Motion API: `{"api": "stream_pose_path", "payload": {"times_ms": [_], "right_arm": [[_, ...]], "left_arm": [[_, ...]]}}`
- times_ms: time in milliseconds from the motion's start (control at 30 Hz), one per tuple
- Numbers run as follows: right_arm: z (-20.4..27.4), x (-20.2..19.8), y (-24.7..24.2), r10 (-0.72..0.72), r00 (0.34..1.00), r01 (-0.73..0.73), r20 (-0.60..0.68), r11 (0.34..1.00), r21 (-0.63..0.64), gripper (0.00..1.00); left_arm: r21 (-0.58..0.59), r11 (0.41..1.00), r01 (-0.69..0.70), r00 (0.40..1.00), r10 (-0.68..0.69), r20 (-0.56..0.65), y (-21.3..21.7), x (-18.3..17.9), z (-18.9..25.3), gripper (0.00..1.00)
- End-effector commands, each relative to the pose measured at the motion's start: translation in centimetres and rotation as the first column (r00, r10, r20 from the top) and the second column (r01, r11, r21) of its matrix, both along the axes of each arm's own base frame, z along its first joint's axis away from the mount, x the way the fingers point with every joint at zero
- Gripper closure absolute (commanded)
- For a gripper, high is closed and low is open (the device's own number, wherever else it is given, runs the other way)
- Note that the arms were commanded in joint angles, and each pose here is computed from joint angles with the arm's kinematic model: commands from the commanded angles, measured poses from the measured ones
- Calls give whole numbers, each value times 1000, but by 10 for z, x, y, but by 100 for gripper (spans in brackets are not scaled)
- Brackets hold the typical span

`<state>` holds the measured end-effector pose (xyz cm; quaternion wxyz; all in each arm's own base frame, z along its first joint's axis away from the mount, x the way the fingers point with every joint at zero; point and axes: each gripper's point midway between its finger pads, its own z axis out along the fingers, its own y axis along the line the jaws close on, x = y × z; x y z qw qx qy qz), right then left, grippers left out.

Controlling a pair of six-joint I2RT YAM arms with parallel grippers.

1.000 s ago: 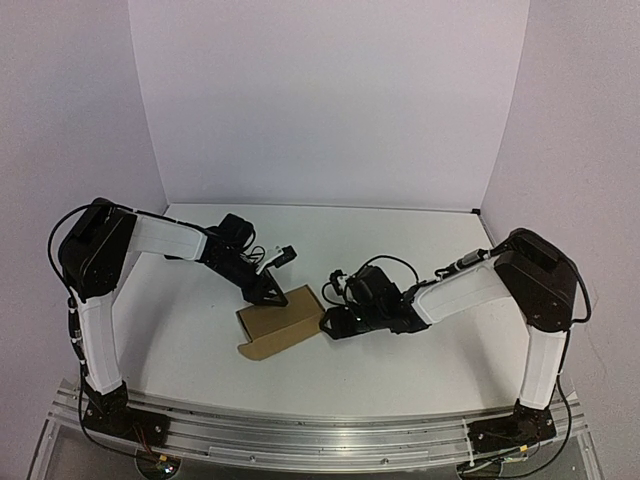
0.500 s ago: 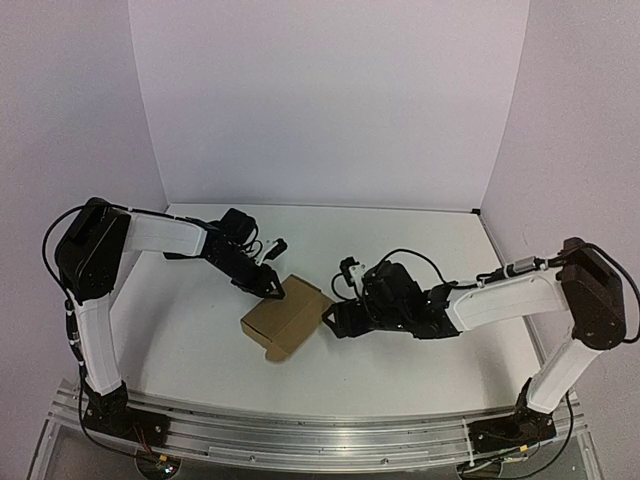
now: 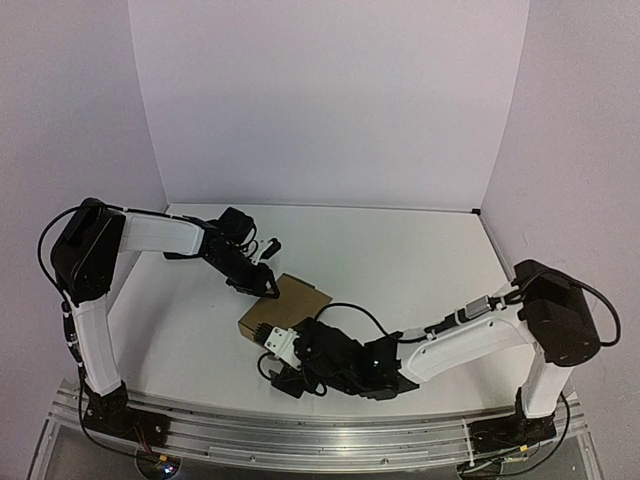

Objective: Fold the paper box

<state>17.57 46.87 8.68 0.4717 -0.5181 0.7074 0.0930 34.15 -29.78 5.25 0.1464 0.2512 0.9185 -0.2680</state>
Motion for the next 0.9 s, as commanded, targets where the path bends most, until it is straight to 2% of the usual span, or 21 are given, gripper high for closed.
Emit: {"api": "stream_pose_path", "payload": {"times_ms": [0, 233, 567, 867], "right_arm": [[16, 42, 1, -85, 961, 118, 263, 987, -109, 2], [-13, 56, 3, -73, 947, 145, 314, 966, -213, 2], [-12, 80, 0, -149, 941, 210, 305, 961, -179, 2], [-12, 88, -10, -183, 934, 246, 305, 952, -181, 9]], "left_arm": [[103, 995, -14, 1000, 16, -22, 23, -10, -18, 64], [96, 995, 11, 999, -8, -34, 20, -16, -23, 65], [83, 996, 27, 999, -25, -21, 18, -17, -21, 65], [81, 996, 38, 999, -37, -13, 17, -16, -20, 66]]}}
